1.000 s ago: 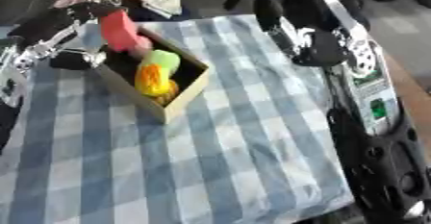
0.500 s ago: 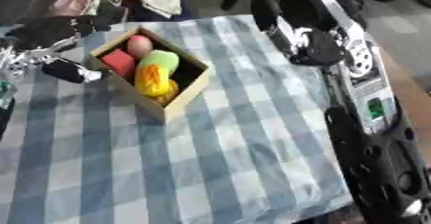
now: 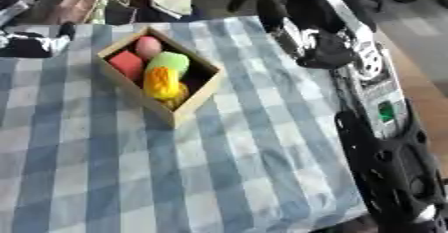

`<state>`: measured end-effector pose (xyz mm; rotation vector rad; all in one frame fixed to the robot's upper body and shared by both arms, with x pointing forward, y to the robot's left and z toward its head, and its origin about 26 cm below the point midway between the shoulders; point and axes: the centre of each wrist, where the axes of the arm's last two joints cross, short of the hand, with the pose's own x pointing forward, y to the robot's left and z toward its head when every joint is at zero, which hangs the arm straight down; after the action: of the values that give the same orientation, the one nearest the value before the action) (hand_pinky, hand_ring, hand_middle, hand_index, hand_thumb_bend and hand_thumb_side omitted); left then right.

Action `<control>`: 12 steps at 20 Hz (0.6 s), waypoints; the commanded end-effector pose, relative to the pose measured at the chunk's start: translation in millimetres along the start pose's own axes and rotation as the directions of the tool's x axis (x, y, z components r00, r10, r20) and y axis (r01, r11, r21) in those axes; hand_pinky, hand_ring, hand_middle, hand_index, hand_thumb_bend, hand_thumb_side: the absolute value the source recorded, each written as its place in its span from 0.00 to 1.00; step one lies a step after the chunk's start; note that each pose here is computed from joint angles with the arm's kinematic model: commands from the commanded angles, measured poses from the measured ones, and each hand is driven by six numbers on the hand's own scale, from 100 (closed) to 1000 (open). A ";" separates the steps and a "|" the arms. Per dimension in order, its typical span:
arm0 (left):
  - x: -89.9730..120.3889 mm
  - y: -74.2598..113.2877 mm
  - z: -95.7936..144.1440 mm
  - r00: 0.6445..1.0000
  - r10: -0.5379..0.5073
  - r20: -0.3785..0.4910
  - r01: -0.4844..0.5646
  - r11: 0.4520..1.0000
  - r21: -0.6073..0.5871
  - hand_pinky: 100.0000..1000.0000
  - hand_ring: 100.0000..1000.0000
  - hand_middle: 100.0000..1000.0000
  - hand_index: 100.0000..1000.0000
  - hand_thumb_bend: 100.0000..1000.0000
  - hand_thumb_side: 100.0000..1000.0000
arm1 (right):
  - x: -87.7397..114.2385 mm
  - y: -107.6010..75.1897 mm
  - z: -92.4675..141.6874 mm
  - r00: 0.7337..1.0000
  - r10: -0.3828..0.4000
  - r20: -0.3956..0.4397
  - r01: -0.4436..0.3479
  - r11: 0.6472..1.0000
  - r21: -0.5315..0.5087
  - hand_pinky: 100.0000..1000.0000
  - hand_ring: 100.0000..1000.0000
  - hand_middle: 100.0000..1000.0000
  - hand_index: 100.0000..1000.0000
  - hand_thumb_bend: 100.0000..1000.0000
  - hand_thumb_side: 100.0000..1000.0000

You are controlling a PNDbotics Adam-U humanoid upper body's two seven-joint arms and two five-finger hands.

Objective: Pick up objects on the table and place them in the box.

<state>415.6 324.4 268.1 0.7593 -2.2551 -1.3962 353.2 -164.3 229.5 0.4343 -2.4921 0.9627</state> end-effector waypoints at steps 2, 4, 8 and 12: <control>40.9 59.8 15.0 0.989 0.107 0.102 -0.123 0.978 0.168 0.77 0.75 0.77 0.86 0.00 0.03 | 2.3 -8.4 3.1 1.000 0.023 -0.016 -0.023 1.000 -0.011 0.73 0.56 0.64 0.85 0.00 0.40; 56.4 65.9 29.7 0.977 0.176 0.122 -0.199 0.956 0.216 0.76 0.74 0.76 0.85 0.00 0.08 | 0.9 -9.2 6.7 0.999 0.019 -0.031 -0.020 1.000 -0.020 0.73 0.56 0.64 0.86 0.00 0.41; 76.5 58.4 54.3 0.948 0.289 0.129 -0.315 0.907 0.279 0.75 0.72 0.74 0.84 0.00 0.27 | -4.4 -8.3 16.4 0.998 -0.004 -0.070 0.000 0.999 -0.044 0.72 0.56 0.64 0.86 0.00 0.45; 81.9 33.2 75.3 0.902 0.420 0.096 -0.427 0.837 0.342 0.73 0.71 0.72 0.83 0.00 0.50 | -13.1 -4.8 31.3 0.991 -0.050 -0.125 0.038 0.995 -0.091 0.72 0.57 0.64 0.86 0.00 0.51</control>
<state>306.0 338.4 257.9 0.3101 -2.4833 -0.8239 357.1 -183.9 199.3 0.3955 -2.3799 0.8325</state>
